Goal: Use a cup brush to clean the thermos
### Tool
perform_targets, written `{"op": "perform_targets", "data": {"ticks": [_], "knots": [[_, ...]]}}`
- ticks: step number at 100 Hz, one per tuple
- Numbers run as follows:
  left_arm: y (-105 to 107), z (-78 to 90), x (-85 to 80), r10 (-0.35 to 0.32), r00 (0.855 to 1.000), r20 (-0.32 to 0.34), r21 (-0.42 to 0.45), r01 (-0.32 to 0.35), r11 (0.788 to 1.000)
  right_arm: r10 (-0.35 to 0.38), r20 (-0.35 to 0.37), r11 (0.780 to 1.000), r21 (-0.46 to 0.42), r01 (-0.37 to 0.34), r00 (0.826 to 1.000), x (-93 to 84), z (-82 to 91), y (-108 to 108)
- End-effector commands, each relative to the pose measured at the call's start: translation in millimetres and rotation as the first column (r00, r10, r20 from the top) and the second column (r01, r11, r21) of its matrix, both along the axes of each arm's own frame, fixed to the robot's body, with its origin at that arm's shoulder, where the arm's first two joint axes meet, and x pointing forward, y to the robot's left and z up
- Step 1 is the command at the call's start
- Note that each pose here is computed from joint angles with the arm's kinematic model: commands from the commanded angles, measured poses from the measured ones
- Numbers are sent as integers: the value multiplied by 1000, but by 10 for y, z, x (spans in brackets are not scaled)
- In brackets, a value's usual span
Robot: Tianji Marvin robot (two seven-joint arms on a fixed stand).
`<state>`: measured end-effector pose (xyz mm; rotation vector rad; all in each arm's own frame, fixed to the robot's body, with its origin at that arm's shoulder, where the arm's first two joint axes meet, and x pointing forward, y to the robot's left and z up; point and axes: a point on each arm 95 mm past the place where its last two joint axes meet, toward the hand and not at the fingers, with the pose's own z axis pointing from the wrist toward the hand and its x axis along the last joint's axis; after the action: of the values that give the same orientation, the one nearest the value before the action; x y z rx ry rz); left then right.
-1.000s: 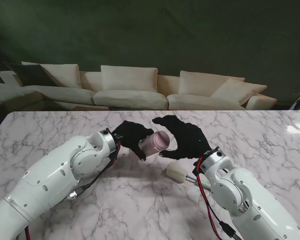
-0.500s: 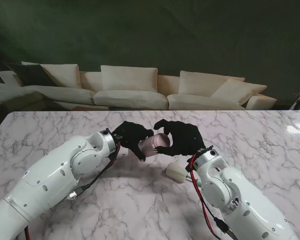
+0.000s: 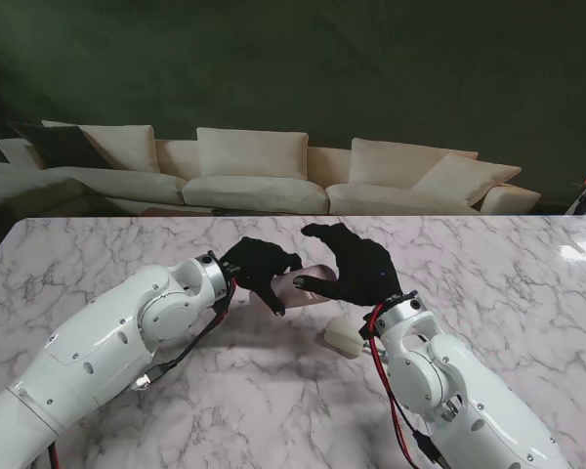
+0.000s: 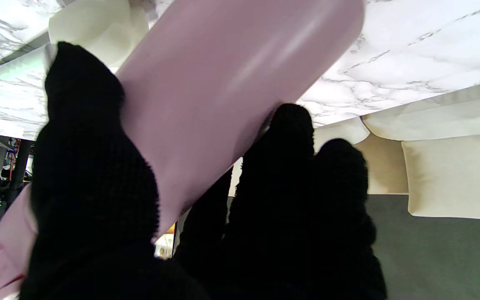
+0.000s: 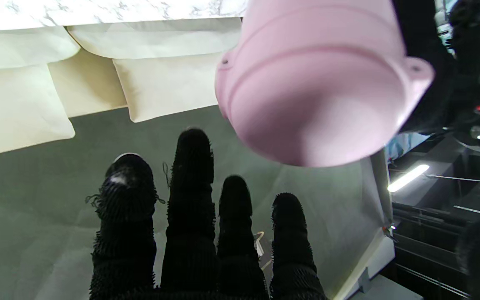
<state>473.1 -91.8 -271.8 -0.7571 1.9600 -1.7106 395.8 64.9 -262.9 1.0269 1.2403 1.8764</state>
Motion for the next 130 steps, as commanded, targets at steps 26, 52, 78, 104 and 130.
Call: {"op": "perform_targets", "data": {"ticks": [26, 52, 78, 104, 130], "knots": [[-26, 54, 14, -2, 1000, 8, -5, 3, 1000, 49, -12, 990, -132, -50, 999, -111, 108, -174], [-25, 38, 13, -2, 1000, 6, -17, 2, 1000, 68, -148, 979, -179, -94, 987, -107, 22, -237], [-31, 41, 3, -7, 1000, 9, -30, 7, 1000, 63, -193, 984, -154, -93, 979, -2, -95, -88], [-38, 39, -2, -8, 1000, 10, -41, 9, 999, 67, -179, 997, -29, -73, 981, 58, -153, 68], [-63, 39, -8, -10, 1000, 6, -46, 10, 999, 69, -152, 985, 166, -43, 986, 103, -204, 232]]}}
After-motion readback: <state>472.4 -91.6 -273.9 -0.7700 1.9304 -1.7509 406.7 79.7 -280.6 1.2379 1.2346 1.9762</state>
